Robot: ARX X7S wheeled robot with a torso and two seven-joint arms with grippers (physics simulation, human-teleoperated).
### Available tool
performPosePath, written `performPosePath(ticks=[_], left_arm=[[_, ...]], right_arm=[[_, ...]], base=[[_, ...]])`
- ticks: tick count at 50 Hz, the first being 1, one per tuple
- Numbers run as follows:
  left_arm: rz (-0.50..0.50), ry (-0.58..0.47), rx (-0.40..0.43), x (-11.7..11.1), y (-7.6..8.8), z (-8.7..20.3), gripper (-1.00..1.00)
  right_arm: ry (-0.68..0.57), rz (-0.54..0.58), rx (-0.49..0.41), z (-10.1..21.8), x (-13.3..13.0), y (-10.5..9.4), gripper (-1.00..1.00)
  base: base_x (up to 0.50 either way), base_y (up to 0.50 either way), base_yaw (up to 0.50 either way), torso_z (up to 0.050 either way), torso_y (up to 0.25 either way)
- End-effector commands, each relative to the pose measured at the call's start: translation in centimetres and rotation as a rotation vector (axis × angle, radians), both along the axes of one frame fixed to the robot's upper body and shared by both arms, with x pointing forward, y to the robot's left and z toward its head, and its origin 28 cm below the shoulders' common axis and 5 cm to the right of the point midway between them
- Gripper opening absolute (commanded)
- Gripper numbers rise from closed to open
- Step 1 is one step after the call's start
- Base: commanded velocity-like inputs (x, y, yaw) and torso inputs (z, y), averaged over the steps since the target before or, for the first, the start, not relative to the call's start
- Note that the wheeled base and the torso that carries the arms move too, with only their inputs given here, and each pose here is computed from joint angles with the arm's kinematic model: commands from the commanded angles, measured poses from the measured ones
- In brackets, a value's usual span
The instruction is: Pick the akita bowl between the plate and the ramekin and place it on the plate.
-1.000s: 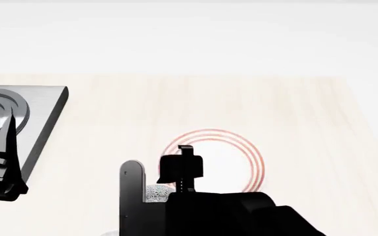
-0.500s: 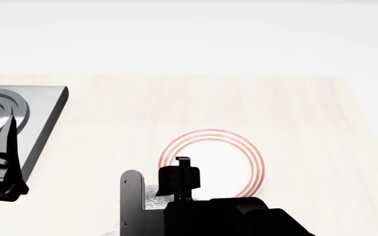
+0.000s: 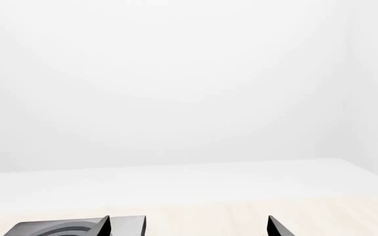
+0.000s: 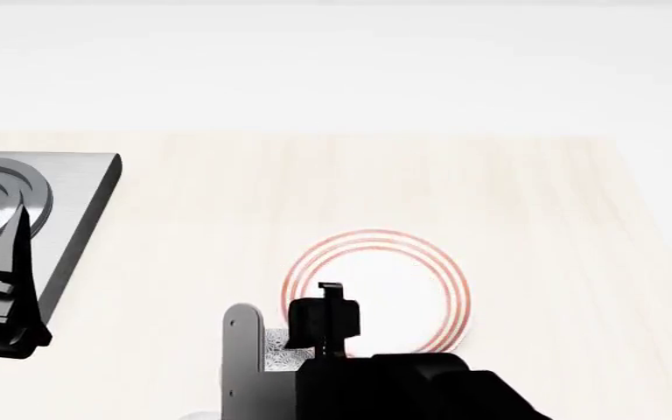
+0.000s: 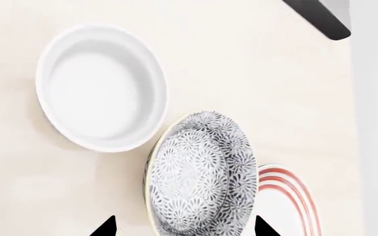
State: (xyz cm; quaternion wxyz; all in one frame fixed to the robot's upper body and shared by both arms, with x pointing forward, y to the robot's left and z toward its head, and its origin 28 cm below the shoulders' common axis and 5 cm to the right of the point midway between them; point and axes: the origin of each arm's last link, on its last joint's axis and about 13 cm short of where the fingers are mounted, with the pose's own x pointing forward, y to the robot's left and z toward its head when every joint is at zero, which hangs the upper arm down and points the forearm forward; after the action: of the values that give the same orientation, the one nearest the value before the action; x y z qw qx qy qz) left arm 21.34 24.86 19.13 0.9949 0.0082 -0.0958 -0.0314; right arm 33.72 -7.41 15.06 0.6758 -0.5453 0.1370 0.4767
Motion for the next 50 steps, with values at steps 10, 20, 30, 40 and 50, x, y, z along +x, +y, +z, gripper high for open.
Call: performPosePath(ticks=[10, 20, 30, 40, 50], left_arm=[[-0.002, -0.002, -0.004, 0.0, 0.0, 0.1, 1.0], [-0.003, -0.005, -0.004, -0.1, 0.0, 0.2, 1.0], [-0.001, -0.003, -0.006, -0.2, 0.1, 0.0, 1.0], [-0.001, -0.003, -0.005, -0.1, 0.1, 0.0, 1.0], [-0.004, -0.003, -0.005, -0.2, 0.1, 0.0, 1.0]], right_arm=[[-0.001, -0.003, 0.041, -1.0, 0.6, 0.7, 1.0], [0.05, 0.026, 0.062, -1.3, 0.2, 1.0, 1.0], [0.067, 0.027, 0.052, -1.9, 0.3, 1.0, 1.0], [0.065, 0.019, -0.008, -2.5, 0.6, 0.6, 1.0], [0.048, 0.014, -0.026, -2.8, 0.7, 0.4, -1.0]], base=[[0.0, 0.0, 0.0, 0.0, 0.0], [0.0, 0.0, 0.0, 0.0, 0.0], [0.0, 0.0, 0.0, 0.0, 0.0], [0.0, 0.0, 0.0, 0.0, 0.0], [0.0, 0.0, 0.0, 0.0, 0.0]])
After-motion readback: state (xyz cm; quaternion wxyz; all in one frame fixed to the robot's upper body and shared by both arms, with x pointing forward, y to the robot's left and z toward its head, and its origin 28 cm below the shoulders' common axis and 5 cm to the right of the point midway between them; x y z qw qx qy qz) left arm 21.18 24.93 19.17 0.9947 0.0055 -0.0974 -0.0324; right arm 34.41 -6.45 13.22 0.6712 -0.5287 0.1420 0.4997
